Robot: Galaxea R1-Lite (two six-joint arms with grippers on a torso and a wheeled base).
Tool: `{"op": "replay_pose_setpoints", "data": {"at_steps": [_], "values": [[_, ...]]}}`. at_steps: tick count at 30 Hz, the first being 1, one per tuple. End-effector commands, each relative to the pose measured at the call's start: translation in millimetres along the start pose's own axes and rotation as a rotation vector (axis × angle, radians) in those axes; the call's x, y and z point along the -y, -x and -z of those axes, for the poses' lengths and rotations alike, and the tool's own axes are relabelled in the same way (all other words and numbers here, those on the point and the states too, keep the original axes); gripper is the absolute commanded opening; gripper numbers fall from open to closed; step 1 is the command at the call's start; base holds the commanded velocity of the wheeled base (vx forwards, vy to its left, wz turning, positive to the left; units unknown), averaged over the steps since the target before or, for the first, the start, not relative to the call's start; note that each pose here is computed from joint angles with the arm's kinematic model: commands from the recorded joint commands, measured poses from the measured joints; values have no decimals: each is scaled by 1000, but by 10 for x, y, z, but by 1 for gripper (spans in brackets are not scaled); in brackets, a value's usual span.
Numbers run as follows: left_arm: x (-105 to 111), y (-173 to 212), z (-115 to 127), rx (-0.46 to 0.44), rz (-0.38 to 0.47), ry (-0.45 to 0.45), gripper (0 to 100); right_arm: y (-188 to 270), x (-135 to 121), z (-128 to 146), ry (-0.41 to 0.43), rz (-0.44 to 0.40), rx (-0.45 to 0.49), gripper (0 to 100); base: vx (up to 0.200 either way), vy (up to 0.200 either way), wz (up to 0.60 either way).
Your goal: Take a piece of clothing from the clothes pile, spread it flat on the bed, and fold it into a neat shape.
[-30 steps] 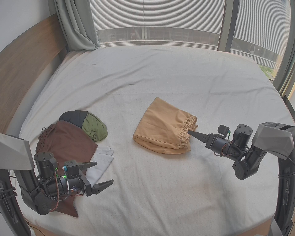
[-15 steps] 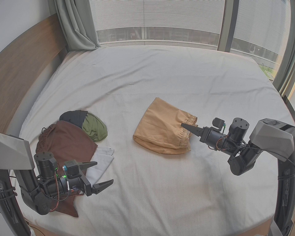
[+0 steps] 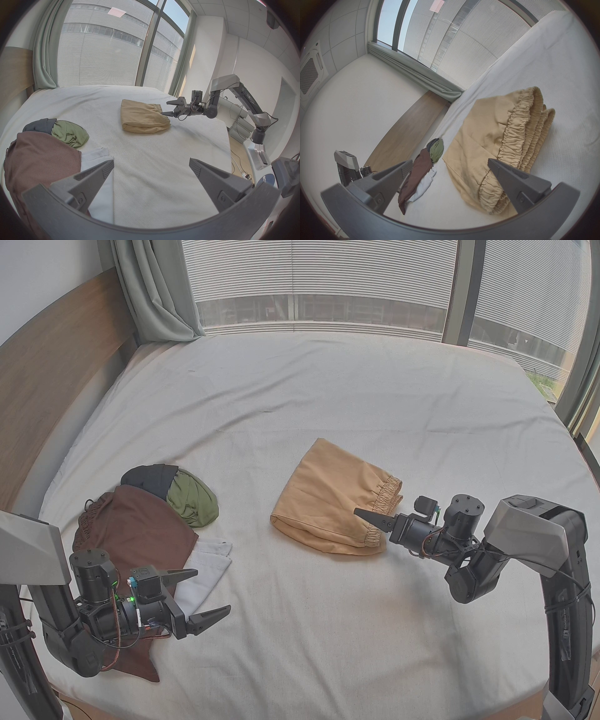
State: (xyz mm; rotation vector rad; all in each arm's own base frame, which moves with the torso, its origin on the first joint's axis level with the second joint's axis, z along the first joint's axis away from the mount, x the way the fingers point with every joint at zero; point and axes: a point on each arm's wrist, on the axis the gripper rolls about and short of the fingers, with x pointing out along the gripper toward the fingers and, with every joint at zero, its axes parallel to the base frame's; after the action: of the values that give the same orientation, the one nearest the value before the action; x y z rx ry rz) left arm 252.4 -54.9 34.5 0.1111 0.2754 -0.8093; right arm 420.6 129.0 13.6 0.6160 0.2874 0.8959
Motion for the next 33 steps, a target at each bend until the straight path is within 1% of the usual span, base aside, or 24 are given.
{"op": "replay_pose_setpoints", "data": {"at_steps": [1, 6, 12, 17, 19, 20, 22, 25, 27, 29, 31, 32, 33], "values": [[-6, -2, 15, -5, -2, 4, 100, -16, 162, 185, -24, 31, -20, 100, 0, 0, 0], [-1, -5, 26, -9, 1, 7, 100, -39, 233, 300, -33, 35, -33, 100, 0, 0, 0], [2, -7, 25, -9, 4, 7, 100, -57, 230, 275, -27, 31, -25, 100, 0, 0, 0], [17, -8, 24, -10, 12, 6, 100, -41, 182, 192, -15, 24, -9, 100, 0, 0, 0], [24, -2, 11, -6, 12, 3, 100, -24, 64, 50, 7, 7, 15, 100, 0, 0, 0], [30, 3, 2, -4, 13, 1, 100, 5, -37, -55, 20, -3, 30, 100, 0, 0, 0], [40, 7, -12, 0, 15, -2, 100, 47, -159, -170, 34, -13, 45, 100, 0, 0, 0], [118, 75, -80, 15, 27, -17, 100, 155, -455, -357, 59, -37, 66, 100, 0, 0, 0], [203, 119, -149, 32, 46, -34, 100, 254, -633, -421, 69, -46, 70, 100, 0, 0, 0], [262, 147, -219, 55, 59, -54, 100, 354, -787, -445, 96, -47, 66, 100, 0, 0, 0], [277, 159, -244, 64, 62, -62, 100, 393, -829, -439, 112, -46, 60, 100, 0, 0, 0], [340, 187, -304, 83, 79, -78, 100, 482, -893, -414, 151, -34, 50, 100, 0, 0, 0], [393, 212, -348, 98, 91, -87, 100, 537, -926, -389, 172, -26, 40, 100, 0, 0, 0]]}}
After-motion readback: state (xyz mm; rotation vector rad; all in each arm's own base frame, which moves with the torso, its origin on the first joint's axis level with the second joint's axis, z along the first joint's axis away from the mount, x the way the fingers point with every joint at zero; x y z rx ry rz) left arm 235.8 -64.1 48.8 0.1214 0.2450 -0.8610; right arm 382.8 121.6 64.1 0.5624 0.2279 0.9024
